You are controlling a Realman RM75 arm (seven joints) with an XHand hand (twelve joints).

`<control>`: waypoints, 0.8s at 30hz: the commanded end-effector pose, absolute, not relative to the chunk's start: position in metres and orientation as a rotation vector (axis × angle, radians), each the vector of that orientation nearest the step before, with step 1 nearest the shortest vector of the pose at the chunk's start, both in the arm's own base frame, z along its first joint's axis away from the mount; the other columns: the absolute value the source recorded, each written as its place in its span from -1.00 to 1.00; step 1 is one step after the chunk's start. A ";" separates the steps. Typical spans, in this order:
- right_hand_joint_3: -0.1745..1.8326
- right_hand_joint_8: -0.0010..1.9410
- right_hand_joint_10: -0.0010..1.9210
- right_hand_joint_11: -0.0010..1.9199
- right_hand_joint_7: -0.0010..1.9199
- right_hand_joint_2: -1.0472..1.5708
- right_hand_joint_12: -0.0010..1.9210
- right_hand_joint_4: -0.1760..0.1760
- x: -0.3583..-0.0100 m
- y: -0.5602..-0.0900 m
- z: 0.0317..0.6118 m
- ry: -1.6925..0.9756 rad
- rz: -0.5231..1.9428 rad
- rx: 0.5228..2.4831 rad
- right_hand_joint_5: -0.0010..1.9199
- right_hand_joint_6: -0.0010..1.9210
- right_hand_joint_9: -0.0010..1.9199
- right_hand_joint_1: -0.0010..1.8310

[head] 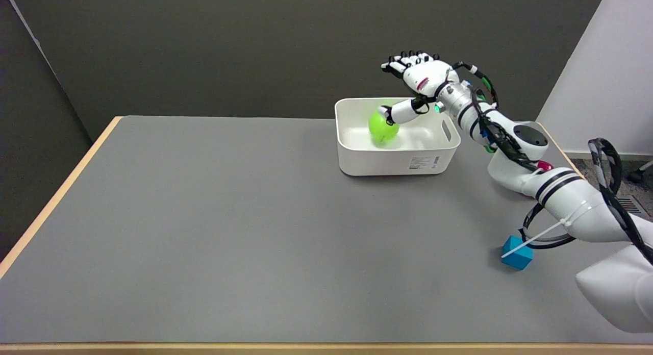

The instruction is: Place the green apple into the white box.

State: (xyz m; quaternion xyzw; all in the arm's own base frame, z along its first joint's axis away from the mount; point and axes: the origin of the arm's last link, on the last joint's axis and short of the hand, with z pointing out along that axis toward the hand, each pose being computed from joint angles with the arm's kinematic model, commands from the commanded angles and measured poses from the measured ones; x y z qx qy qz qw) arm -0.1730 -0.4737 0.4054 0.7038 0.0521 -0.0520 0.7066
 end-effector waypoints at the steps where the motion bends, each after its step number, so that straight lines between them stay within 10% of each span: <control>1: 0.10 -0.93 -0.70 -1.00 -1.00 0.23 -0.02 0.53 -0.195 -0.439 0.409 -0.005 -0.007 1.569 -0.96 -0.68 -1.00 -0.71; 16: 0.10 -1.00 -0.82 -1.00 -1.00 0.24 -0.16 0.46 -0.128 -0.343 0.372 -0.116 0.758 1.877 -0.98 -0.79 -1.00 -0.78; 24: 0.05 -0.79 -0.53 -1.00 -0.92 0.29 -0.02 0.39 -0.154 -0.314 0.361 -0.440 1.450 1.895 -0.92 -0.69 -0.99 -0.82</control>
